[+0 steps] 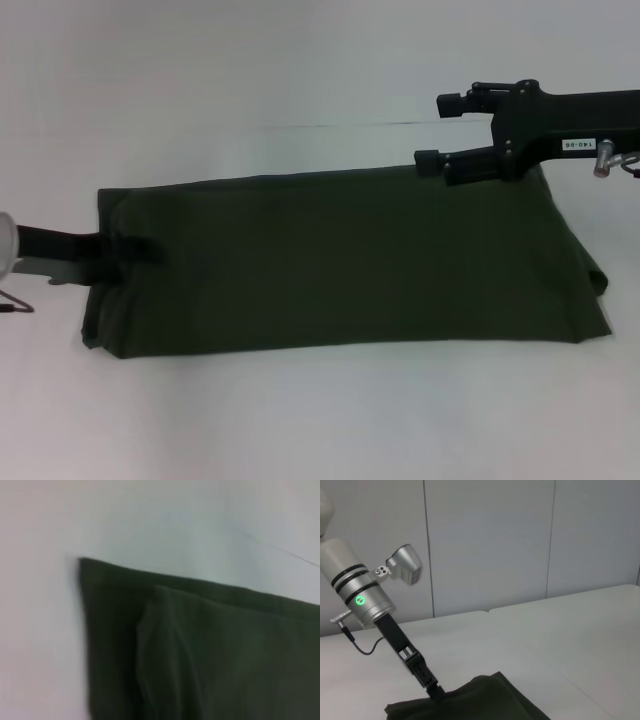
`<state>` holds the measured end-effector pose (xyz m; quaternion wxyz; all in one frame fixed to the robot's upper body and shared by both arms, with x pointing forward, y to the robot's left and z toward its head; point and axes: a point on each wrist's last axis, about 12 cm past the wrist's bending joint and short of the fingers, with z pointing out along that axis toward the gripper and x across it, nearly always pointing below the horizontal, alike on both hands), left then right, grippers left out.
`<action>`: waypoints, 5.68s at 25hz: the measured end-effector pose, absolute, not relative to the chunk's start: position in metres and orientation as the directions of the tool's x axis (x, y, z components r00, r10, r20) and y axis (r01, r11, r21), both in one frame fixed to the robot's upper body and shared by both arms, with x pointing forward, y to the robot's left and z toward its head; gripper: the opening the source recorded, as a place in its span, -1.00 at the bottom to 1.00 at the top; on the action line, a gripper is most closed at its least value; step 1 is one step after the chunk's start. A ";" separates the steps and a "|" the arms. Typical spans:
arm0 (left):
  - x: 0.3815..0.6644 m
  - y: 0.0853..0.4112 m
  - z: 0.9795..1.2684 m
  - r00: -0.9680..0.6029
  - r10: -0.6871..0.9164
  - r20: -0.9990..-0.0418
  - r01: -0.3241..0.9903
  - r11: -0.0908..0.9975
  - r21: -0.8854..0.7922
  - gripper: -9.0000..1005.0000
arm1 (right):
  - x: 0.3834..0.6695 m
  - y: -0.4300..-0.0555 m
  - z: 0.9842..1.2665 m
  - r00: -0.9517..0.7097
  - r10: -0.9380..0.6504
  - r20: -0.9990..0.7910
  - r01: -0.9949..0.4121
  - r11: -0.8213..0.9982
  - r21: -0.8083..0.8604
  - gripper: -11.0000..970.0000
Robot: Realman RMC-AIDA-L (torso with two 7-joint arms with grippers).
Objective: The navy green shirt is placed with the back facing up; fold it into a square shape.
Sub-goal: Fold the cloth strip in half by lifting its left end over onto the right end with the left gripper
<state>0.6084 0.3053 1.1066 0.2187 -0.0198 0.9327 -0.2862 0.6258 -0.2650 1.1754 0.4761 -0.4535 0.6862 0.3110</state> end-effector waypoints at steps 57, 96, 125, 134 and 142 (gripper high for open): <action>0.613 0.325 1.084 -0.845 -0.329 -0.421 -0.062 0.843 -0.534 0.71 | 0.634 -0.254 1.184 -0.102 -0.369 -0.924 -0.927 0.371 -0.046 0.89; 0.617 0.313 1.088 -0.874 -0.282 -0.395 -0.022 0.835 -0.550 0.71 | 0.638 -0.250 1.187 -0.087 -0.375 -0.923 -0.926 0.373 -0.064 0.89; 0.625 0.301 1.100 -0.921 -0.179 -0.347 0.034 0.847 -0.530 0.71 | 0.638 -0.251 1.186 -0.084 -0.385 -0.919 -0.925 0.374 -0.073 0.89; 0.626 0.299 1.101 -0.921 -0.175 -0.347 0.039 0.847 -0.530 0.71 | 0.637 -0.251 1.185 -0.085 -0.386 -0.918 -0.925 0.372 -0.071 0.89; 0.626 0.299 1.101 -0.921 -0.173 -0.349 0.040 0.849 -0.528 0.71 | 0.637 -0.250 1.184 -0.088 -0.386 -0.918 -0.924 0.376 -0.069 0.89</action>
